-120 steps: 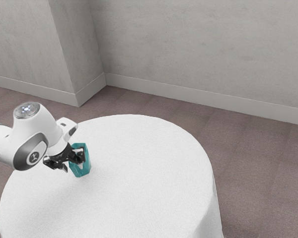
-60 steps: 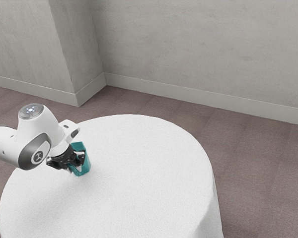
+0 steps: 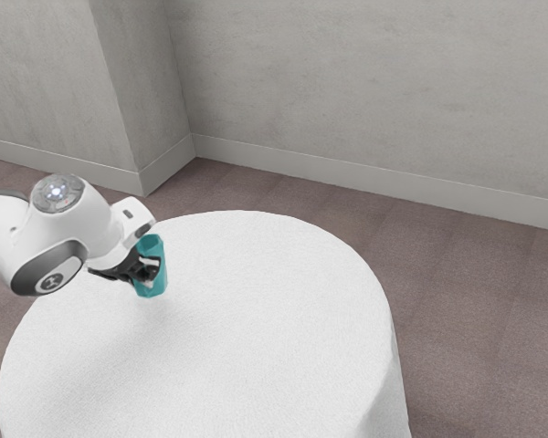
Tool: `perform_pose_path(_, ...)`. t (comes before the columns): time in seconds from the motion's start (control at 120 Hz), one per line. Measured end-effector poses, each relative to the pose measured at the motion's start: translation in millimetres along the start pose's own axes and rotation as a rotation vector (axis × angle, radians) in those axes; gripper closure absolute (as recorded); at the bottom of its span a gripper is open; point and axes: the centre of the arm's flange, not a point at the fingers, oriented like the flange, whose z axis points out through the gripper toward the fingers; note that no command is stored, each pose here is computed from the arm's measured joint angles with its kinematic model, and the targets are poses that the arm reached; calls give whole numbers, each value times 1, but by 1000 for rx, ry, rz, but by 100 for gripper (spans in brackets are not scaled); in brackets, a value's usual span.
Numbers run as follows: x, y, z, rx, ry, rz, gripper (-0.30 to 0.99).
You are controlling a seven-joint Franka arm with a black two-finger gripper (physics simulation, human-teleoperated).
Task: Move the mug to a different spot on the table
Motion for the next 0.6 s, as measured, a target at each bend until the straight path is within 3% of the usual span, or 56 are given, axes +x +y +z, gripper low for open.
perform_pose_path(0.3,-22,47,0,-53,-2,-6,72)
perform_pose_path(0.6,-37,80,33,-39,-23,67,77)
